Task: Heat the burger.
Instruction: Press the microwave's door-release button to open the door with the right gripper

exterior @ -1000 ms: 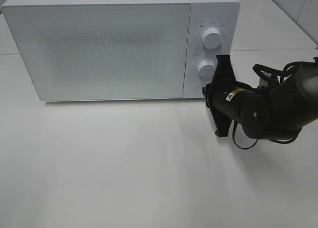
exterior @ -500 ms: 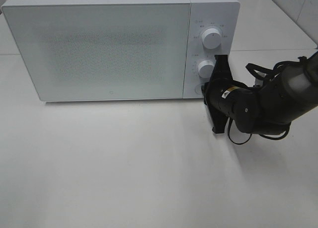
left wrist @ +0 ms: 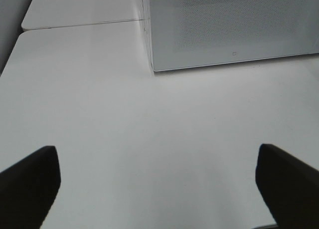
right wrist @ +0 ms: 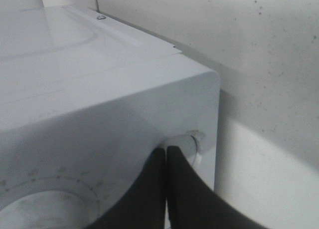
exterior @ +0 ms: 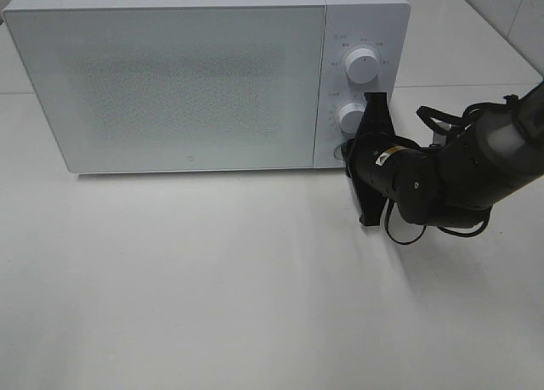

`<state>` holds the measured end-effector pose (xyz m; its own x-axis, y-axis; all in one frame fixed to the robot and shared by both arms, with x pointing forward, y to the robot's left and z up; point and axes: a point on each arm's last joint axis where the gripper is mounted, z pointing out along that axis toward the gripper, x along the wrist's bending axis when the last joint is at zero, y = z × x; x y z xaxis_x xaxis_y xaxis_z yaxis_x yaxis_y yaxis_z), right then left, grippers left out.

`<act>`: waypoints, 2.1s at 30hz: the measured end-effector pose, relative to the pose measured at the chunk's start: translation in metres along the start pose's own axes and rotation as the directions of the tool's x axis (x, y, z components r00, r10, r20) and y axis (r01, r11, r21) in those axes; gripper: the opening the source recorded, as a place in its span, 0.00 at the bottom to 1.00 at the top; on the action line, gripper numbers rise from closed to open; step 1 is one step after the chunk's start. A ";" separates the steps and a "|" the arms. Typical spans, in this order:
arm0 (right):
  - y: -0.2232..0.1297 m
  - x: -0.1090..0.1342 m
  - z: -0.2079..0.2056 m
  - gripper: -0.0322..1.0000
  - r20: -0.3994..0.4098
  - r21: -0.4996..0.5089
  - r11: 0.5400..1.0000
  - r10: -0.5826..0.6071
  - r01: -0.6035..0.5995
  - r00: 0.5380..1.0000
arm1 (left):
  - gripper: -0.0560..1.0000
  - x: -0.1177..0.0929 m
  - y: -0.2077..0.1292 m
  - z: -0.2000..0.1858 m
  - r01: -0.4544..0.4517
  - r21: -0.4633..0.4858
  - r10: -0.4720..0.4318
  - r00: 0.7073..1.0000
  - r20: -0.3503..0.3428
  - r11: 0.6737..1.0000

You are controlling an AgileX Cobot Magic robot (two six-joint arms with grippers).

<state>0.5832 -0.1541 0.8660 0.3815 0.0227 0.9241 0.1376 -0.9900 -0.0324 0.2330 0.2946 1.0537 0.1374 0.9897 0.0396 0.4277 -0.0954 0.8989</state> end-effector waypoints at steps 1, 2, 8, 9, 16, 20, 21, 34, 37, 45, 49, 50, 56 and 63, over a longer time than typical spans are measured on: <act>0.000 -0.001 0.000 0.04 -0.001 0.000 1.000 -0.001 0.001 1.000 | 0.99 0.000 0.000 0.000 0.000 0.000 0.000 1.000 0.000 1.000; 0.000 -0.001 0.000 0.04 -0.001 0.000 1.000 -0.001 0.001 1.000 | 0.99 0.000 0.000 0.000 0.000 0.000 0.000 1.000 0.000 1.000; -0.002 -0.001 -0.001 0.04 -0.049 0.004 0.999 0.034 -0.033 0.998 | 0.99 0.000 0.000 0.000 0.000 0.000 0.000 1.000 0.000 1.000; -0.002 -0.003 -0.001 0.04 -0.063 0.002 0.999 0.038 -0.038 0.997 | 0.99 0.000 0.000 0.000 0.000 0.000 0.000 1.000 0.000 1.000; -0.002 -0.004 -0.001 0.04 -0.075 -0.006 0.999 0.034 -0.035 0.997 | 0.99 0.000 0.000 0.000 0.000 0.000 0.000 1.000 0.000 1.000; -0.003 -0.005 0.001 0.04 -0.081 -0.013 1.000 0.012 -0.014 0.997 | 0.99 0.000 0.000 0.000 0.000 0.000 0.000 1.000 0.000 1.000; -0.004 -0.006 0.002 0.04 -0.083 -0.015 1.000 0.011 -0.012 0.997 | 0.99 0.000 0.000 0.000 0.000 0.000 0.000 1.000 0.000 1.000; -0.008 -0.011 0.015 0.04 -0.079 -0.055 0.998 -0.001 -0.003 0.997 | 0.99 0.000 0.000 0.000 0.000 0.000 0.000 1.000 0.000 1.000; -0.008 -0.011 0.015 0.04 -0.078 -0.058 0.998 -0.001 -0.003 0.997 | 0.99 0.000 0.000 0.000 0.000 0.000 0.000 1.000 0.000 1.000; -0.008 -0.011 0.015 0.04 -0.077 -0.059 0.998 -0.004 -0.001 0.997 | 0.99 0.000 0.000 0.000 0.000 0.000 0.000 1.000 0.000 1.000; -0.008 -0.011 0.015 0.04 -0.077 -0.059 0.998 -0.004 -0.001 0.997 | 0.99 0.000 0.000 0.000 0.000 0.000 0.000 1.000 0.000 1.000; -0.008 -0.011 0.015 0.04 -0.077 -0.059 0.998 -0.004 -0.001 0.997 | 0.99 0.000 0.000 0.000 0.000 0.000 0.000 1.000 0.000 1.000; -0.008 -0.011 0.015 0.04 -0.077 -0.057 0.998 -0.008 0.003 0.997 | 0.99 0.000 0.000 0.000 0.000 0.000 0.000 1.000 0.000 1.000; -0.014 -0.012 0.014 0.04 -0.089 -0.059 0.998 0.020 -0.025 0.996 | 0.99 0.000 0.000 0.000 0.000 0.000 0.000 1.000 0.000 1.000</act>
<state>0.5892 -0.1384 0.8506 0.3008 -0.0096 0.9536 0.0737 -0.9967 -0.0332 0.2330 0.2946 1.0537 0.1374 0.9897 0.0396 0.4277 -0.0954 0.8989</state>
